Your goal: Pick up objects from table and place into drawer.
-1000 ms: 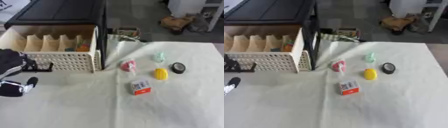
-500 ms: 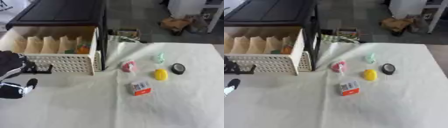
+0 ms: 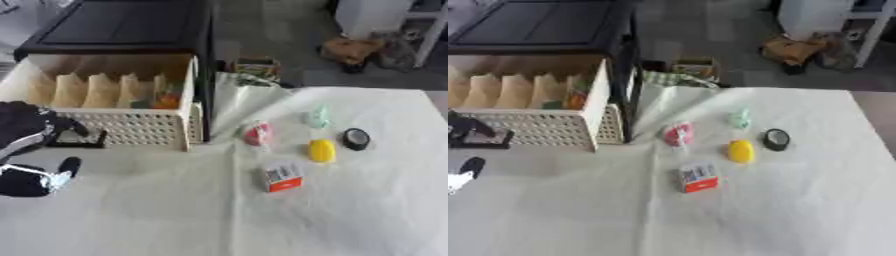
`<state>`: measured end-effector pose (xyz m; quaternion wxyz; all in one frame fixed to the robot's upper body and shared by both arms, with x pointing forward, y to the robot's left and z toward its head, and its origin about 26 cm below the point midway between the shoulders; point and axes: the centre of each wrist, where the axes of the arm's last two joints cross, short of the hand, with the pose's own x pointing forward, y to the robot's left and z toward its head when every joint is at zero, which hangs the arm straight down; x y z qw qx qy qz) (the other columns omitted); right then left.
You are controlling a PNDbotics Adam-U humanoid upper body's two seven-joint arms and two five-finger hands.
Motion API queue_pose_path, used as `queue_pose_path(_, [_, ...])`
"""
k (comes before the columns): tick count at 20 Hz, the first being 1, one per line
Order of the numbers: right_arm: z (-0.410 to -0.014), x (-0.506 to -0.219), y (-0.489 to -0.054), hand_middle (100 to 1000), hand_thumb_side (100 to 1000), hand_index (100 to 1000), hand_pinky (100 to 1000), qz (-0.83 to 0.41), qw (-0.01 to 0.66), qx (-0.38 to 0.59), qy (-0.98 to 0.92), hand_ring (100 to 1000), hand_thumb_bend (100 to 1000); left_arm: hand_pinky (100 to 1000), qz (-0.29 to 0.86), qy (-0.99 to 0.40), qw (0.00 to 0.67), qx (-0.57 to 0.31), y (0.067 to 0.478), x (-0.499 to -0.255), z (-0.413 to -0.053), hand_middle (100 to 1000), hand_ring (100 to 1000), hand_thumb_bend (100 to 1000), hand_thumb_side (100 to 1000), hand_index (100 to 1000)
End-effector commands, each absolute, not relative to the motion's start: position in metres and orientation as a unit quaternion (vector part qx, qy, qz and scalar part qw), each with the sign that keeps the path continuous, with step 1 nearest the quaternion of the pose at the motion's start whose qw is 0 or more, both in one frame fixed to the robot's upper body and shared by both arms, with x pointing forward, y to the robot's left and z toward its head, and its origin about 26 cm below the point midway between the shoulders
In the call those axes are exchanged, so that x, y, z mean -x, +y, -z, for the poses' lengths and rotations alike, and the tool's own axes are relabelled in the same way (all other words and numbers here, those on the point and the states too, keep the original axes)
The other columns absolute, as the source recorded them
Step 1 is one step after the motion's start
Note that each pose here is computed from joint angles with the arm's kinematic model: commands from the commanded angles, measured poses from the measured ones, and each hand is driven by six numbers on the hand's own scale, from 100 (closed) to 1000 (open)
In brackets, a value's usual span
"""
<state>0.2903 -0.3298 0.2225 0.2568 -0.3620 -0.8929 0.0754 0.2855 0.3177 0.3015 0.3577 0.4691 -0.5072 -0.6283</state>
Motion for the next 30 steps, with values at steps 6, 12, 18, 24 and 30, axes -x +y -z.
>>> queue_pose_path(6, [-0.231, -0.287, -0.332, 515, 765, 789, 777, -0.072, 0.243, 0.369, -0.894, 724, 434, 100, 0.621, -0.525, 0.337, -0.475, 0.326, -0.279, -0.327, 100, 100, 105, 408, 942])
queue_pose_path(12, [-0.231, -0.286, -0.334, 516, 765, 790, 776, -0.07, 0.242, 0.373, -0.893, 725, 434, 100, 0.609, -0.57, 0.32, -0.449, 0.327, -0.276, -0.343, 100, 100, 105, 408, 893])
queue_pose_path(18, [-0.232, -0.286, -0.335, 518, 765, 791, 777, -0.069, 0.239, 0.378, -0.892, 726, 434, 100, 0.577, -0.655, 0.296, -0.388, 0.325, -0.273, -0.362, 100, 100, 105, 408, 837])
queue_pose_path(24, [-0.231, -0.286, -0.336, 518, 765, 791, 777, -0.066, 0.24, 0.381, -0.891, 726, 434, 100, 0.499, -0.749, 0.281, -0.334, 0.326, -0.269, -0.377, 100, 100, 100, 366, 817])
queue_pose_path(30, [-0.232, -0.286, -0.337, 520, 765, 791, 777, -0.062, 0.237, 0.385, -0.89, 726, 434, 100, 0.353, -0.855, 0.247, -0.288, 0.327, -0.27, -0.377, 100, 100, 100, 261, 803])
